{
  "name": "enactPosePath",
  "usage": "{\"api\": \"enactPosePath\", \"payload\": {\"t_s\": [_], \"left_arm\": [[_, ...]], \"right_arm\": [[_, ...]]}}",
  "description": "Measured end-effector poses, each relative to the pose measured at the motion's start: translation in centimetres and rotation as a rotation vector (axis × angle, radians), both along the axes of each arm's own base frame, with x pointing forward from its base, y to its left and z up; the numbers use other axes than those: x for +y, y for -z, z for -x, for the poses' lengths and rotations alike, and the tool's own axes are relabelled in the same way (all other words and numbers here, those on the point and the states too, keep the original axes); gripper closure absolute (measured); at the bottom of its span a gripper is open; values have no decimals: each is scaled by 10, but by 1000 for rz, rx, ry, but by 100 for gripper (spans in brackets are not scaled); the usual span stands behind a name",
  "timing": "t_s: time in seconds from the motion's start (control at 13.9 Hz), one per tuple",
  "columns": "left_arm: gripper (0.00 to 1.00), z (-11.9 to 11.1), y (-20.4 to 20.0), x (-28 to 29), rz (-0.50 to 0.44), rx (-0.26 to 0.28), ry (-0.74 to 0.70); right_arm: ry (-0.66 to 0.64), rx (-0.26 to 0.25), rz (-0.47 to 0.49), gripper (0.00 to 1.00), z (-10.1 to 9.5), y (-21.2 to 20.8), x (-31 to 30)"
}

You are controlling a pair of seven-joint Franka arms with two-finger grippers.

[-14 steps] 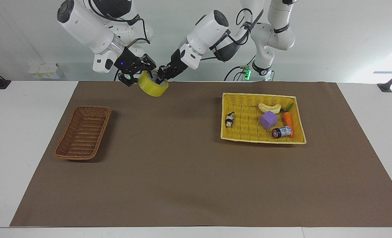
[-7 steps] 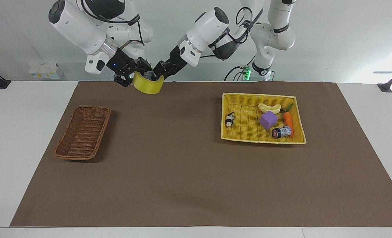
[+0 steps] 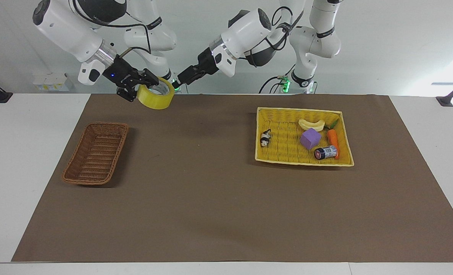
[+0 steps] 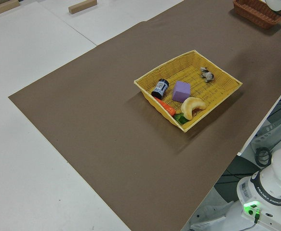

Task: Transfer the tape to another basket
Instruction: 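Carry the tape into the wicker basket while the left gripper withdraws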

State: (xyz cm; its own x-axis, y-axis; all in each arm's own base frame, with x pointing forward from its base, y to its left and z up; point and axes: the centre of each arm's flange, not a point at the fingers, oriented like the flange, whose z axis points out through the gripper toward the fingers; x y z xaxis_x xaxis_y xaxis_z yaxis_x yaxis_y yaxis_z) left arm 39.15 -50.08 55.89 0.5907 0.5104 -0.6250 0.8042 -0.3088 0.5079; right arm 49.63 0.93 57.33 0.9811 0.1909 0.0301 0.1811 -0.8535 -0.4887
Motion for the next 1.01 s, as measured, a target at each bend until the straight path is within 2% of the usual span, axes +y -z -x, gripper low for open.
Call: {"api": "enactPosePath", "payload": {"t_s": [0.14,0.29,0.43,0.58,0.72,0.94,1.01], "left_arm": [[0,-1,-2,2,7,46,-39],[0,-4,-2,6,9,62,-59],[0,-22,3,22,-11,81,-78],[0,-50,13,52,-76,84,-47],[0,-76,23,87,-148,54,29],[0,-94,37,123,-249,-59,236],[0,-98,41,134,-288,-95,289]], "right_arm": [[25,1,-1,99,1,0,-18],[79,10,-2,99,3,1,-48],[138,11,8,99,7,1,-80],[192,-1,70,99,8,5,-110],[253,-17,106,99,-5,25,-135],[294,5,121,99,-35,102,-179],[288,18,121,99,-39,129,-196]]}}
